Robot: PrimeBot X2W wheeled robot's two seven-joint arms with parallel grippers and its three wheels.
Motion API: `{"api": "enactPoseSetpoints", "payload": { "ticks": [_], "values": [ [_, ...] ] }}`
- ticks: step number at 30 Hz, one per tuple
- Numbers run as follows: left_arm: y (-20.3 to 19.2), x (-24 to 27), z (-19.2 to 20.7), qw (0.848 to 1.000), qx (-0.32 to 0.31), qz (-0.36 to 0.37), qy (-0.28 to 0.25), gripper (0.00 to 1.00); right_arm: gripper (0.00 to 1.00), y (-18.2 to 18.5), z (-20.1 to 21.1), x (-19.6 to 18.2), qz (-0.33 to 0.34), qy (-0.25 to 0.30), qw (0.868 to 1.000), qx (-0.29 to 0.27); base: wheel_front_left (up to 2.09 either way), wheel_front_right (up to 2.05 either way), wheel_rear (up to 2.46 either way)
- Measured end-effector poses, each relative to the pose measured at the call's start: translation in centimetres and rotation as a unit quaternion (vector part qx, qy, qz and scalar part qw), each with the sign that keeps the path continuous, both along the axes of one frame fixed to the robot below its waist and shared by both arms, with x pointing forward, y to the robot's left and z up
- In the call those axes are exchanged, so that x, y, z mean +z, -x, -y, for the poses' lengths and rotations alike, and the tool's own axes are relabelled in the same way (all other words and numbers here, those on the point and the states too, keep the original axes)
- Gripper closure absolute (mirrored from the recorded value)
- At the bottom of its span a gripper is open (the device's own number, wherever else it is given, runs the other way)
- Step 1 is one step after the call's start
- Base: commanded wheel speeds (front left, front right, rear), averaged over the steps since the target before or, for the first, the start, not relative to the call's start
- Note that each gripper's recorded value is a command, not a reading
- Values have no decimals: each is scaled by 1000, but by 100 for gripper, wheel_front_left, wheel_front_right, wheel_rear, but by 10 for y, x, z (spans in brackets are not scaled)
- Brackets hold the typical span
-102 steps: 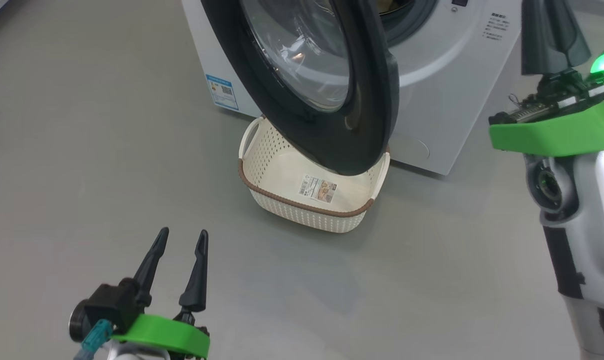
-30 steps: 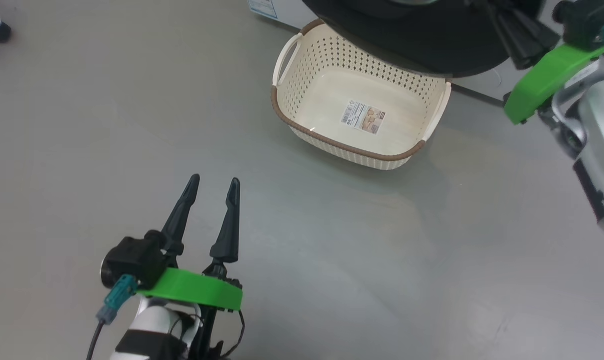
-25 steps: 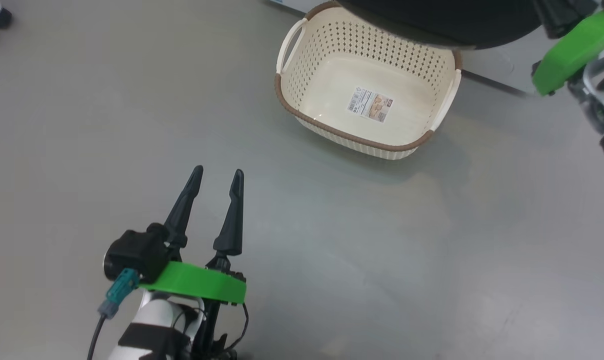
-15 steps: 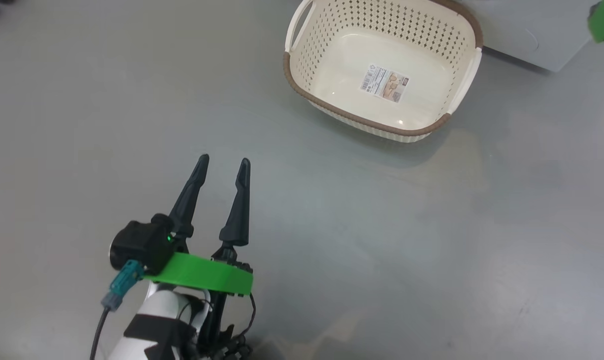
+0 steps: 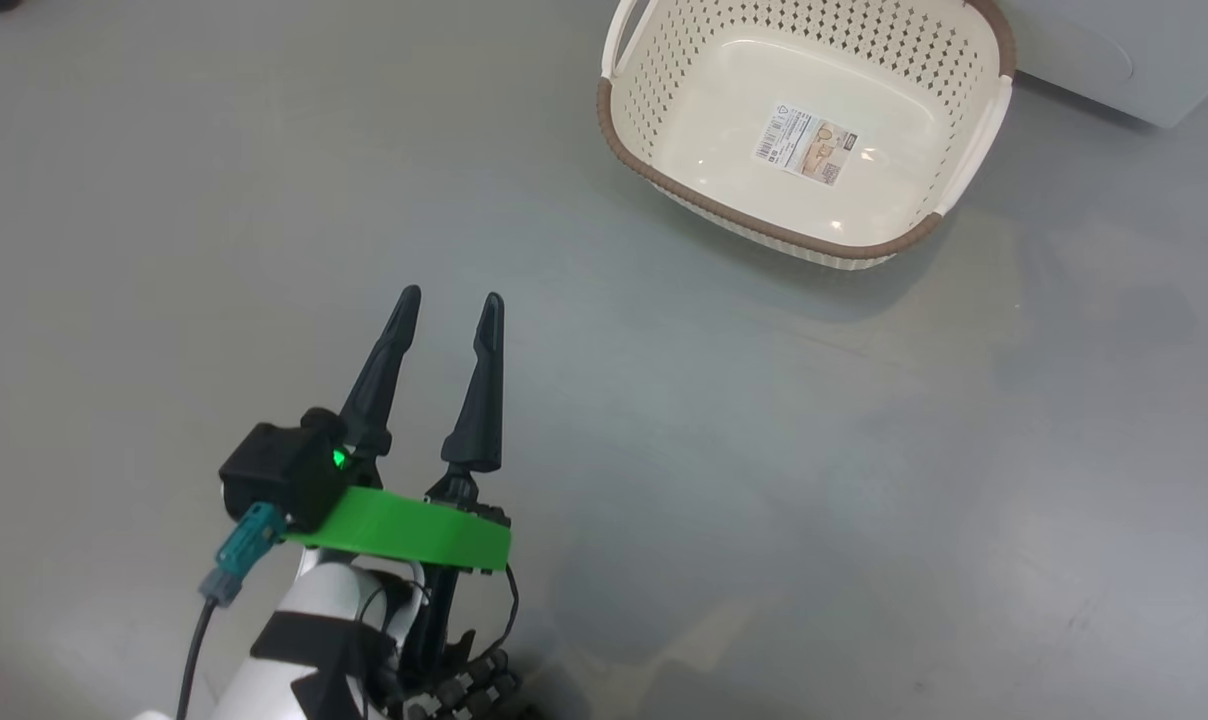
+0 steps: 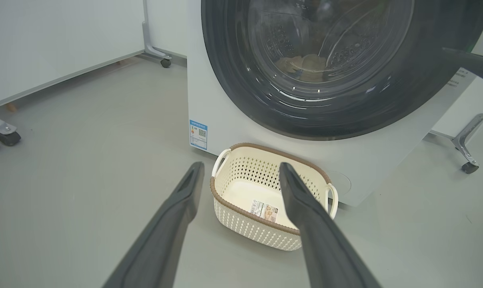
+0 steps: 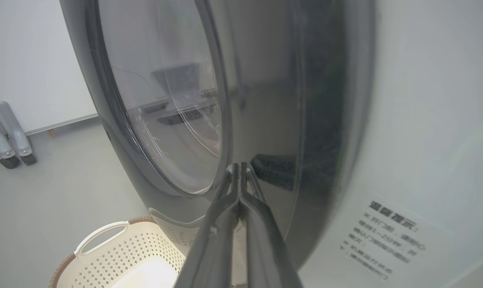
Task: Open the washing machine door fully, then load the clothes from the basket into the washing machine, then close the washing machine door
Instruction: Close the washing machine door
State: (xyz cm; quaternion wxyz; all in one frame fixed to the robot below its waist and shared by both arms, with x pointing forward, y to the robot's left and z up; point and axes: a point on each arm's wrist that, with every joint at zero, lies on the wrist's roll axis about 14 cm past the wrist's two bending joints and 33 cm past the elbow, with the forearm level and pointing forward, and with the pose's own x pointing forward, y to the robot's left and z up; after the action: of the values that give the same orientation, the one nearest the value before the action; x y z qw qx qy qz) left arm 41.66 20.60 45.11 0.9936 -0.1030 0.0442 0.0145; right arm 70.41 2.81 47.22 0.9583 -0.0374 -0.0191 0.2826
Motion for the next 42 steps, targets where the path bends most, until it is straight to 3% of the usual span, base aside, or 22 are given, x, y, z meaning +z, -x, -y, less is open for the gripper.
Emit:
{"api": "enactPoseSetpoints", "payload": {
  "ticks": [14, 24, 25, 31, 42],
  "values": [
    [-1, 13, 2, 1000, -1, 19, 6, 0, 100, 7, 4, 20, 13, 5, 1000, -3, 0, 0, 0],
    [0, 33, 11, 998, -17, 50, 15, 0, 100, 60, 10, 22, 7, 14, 1000, 23, 0, 0, 0],
    [3, 32, 17, 998, -30, 49, 13, 0, 100, 80, 16, 29, 11, 2, 1000, 26, 0, 0, 0],
    [2, 45, 29, 996, -55, 70, 15, 0, 100, 116, 51, 41, 11, -24, 1000, 0, 0, 0, 0],
    [7, 60, 59, 990, -98, 91, 50, 0, 100, 191, 144, 48, 13, -65, 992, -109, 0, 0, 0]
  ]
}}
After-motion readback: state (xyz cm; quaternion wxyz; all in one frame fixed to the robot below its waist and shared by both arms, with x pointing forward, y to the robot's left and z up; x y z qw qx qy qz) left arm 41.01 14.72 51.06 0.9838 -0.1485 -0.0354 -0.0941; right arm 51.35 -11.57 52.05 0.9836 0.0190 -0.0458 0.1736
